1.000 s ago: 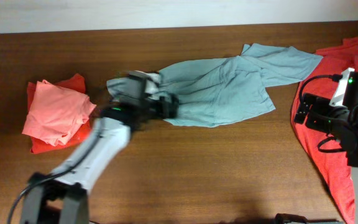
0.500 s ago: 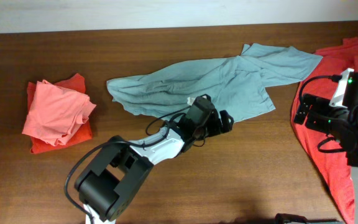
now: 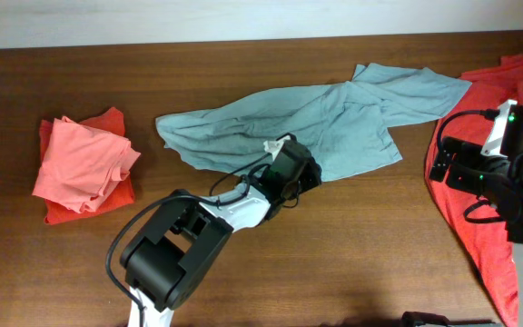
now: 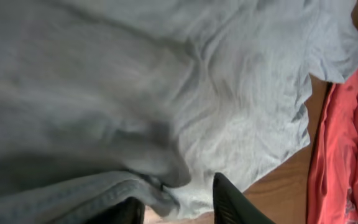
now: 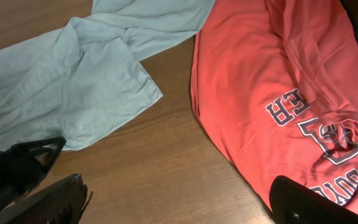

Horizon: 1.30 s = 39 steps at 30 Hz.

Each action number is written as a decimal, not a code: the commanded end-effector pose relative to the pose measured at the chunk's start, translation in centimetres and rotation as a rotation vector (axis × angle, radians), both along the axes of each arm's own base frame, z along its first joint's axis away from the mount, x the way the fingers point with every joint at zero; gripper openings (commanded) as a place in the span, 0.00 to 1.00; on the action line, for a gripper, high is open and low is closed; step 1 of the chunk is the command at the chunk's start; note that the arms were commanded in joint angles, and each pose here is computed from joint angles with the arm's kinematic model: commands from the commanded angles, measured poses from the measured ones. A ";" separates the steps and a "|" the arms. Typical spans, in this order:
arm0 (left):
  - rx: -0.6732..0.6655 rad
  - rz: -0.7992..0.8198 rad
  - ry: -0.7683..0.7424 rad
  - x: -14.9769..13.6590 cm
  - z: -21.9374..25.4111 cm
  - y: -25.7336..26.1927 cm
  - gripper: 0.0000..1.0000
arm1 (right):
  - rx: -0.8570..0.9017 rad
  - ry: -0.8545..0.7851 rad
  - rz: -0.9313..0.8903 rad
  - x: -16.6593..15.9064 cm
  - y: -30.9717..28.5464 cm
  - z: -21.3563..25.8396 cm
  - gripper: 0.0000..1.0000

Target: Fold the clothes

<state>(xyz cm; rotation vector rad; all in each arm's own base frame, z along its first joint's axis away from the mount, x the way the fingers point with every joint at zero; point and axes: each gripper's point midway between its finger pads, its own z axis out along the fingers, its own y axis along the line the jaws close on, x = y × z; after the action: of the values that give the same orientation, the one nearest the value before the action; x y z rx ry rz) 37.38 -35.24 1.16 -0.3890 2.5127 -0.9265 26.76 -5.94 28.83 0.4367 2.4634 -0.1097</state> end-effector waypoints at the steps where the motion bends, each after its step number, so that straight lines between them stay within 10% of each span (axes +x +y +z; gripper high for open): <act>1: 0.101 0.076 0.044 0.0 -3.8 2.9 0.38 | 0.003 -0.004 -0.007 -0.1 -0.1 0.1 0.99; 7: 0.111 0.089 0.035 0.2 -3.8 3.1 0.27 | 0.003 -0.004 -0.007 -0.1 -0.1 0.1 0.99; 10: 0.111 0.089 0.035 0.2 -3.8 3.1 0.01 | 0.003 -0.004 -0.007 -0.1 -0.1 0.1 0.99; 17: 0.106 -0.001 0.083 -0.9 -3.6 3.1 0.00 | 0.003 -0.004 -0.007 -0.1 -0.1 0.1 0.99; 24: 0.407 -0.100 0.147 -3.1 1.6 13.6 0.00 | 0.009 0.031 -0.007 0.5 -0.2 -0.8 0.99; 39: 0.441 0.198 0.134 -4.8 13.0 31.2 0.00 | 0.061 0.310 -0.006 4.4 -0.8 -8.9 0.99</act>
<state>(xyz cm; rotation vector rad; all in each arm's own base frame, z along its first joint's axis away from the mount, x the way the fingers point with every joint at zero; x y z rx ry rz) 32.82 -5.68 14.30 -0.5407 2.6335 -0.3088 30.35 -6.54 21.92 0.4650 2.7132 -0.1194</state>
